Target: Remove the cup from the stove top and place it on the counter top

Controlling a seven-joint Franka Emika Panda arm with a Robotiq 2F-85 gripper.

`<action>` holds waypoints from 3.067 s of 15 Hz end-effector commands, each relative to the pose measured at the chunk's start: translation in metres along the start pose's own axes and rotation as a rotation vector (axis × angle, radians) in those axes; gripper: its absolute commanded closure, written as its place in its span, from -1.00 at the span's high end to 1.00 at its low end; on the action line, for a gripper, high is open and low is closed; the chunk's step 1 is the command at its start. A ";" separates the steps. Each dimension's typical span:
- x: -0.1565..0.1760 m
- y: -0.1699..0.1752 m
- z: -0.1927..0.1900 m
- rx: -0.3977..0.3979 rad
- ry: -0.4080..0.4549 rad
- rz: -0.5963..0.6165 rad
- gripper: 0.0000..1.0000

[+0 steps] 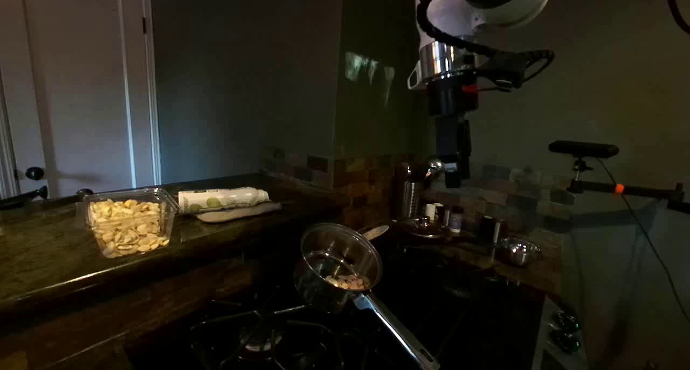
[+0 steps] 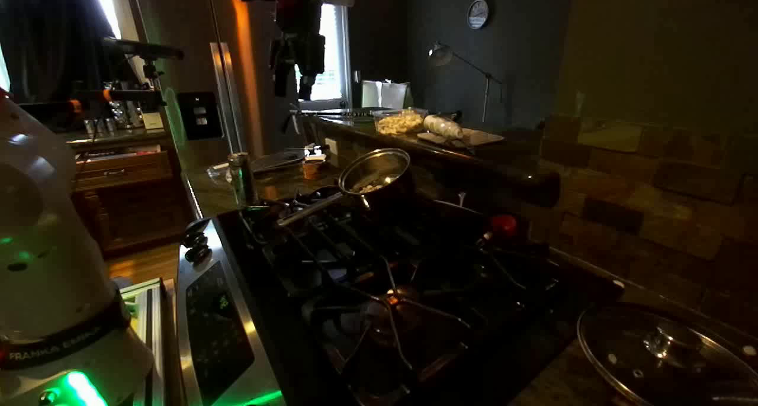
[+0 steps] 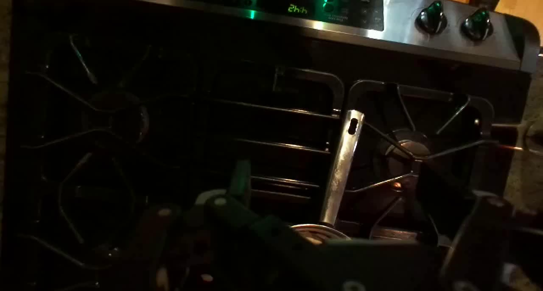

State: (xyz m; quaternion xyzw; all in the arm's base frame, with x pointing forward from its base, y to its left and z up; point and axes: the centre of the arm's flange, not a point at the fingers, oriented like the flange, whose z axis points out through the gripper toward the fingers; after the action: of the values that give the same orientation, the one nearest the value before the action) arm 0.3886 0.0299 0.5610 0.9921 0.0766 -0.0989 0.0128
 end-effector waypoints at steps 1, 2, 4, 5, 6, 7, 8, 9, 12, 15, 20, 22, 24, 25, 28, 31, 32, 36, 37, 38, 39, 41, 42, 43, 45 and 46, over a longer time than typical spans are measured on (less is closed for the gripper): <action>0.000 0.000 0.000 0.000 0.000 0.000 1.00; 0.000 0.000 0.000 0.000 0.000 0.000 1.00; 0.000 0.000 0.000 0.000 0.000 0.000 1.00; 0.000 0.000 0.000 0.000 0.000 0.000 1.00; 0.000 0.000 0.000 0.000 0.000 0.000 1.00; 0.006 0.000 0.001 -0.004 0.002 0.083 1.00; 0.021 0.007 0.009 -0.024 0.029 0.168 1.00; 0.029 0.013 0.012 -0.033 0.056 0.214 1.00; 0.072 0.044 0.038 -0.035 0.137 0.372 1.00; 0.108 0.085 0.063 -0.070 0.231 0.516 1.00; 0.119 0.126 0.079 -0.081 0.294 0.626 1.00; 0.123 0.135 0.086 -0.084 0.285 0.638 1.00; 0.130 0.124 0.083 -0.104 0.276 0.718 1.00; 0.147 0.123 0.089 -0.116 0.315 0.800 1.00; 0.182 0.125 0.093 -0.111 0.362 0.957 1.00; 0.212 0.125 0.108 -0.156 0.412 1.103 1.00; 0.215 0.129 0.113 -0.179 0.430 1.146 1.00; 0.213 0.152 0.133 -0.306 0.448 1.312 1.00; 0.210 0.156 0.138 -0.341 0.447 1.348 1.00; 0.207 0.159 0.143 -0.379 0.428 1.383 1.00; 0.203 0.160 0.148 -0.416 0.403 1.419 1.00; 0.200 0.156 0.160 -0.488 0.328 1.489 1.00; 0.199 0.151 0.166 -0.512 0.283 1.530 1.00; 0.199 0.146 0.169 -0.523 0.225 1.566 1.00; 0.199 0.137 0.171 -0.535 0.186 1.612 1.00; 0.200 0.134 0.169 -0.531 0.186 1.631 1.00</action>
State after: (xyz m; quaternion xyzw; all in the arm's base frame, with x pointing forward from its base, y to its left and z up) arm 0.5597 -0.0928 0.3578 0.7305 -0.6082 0.0585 0.3051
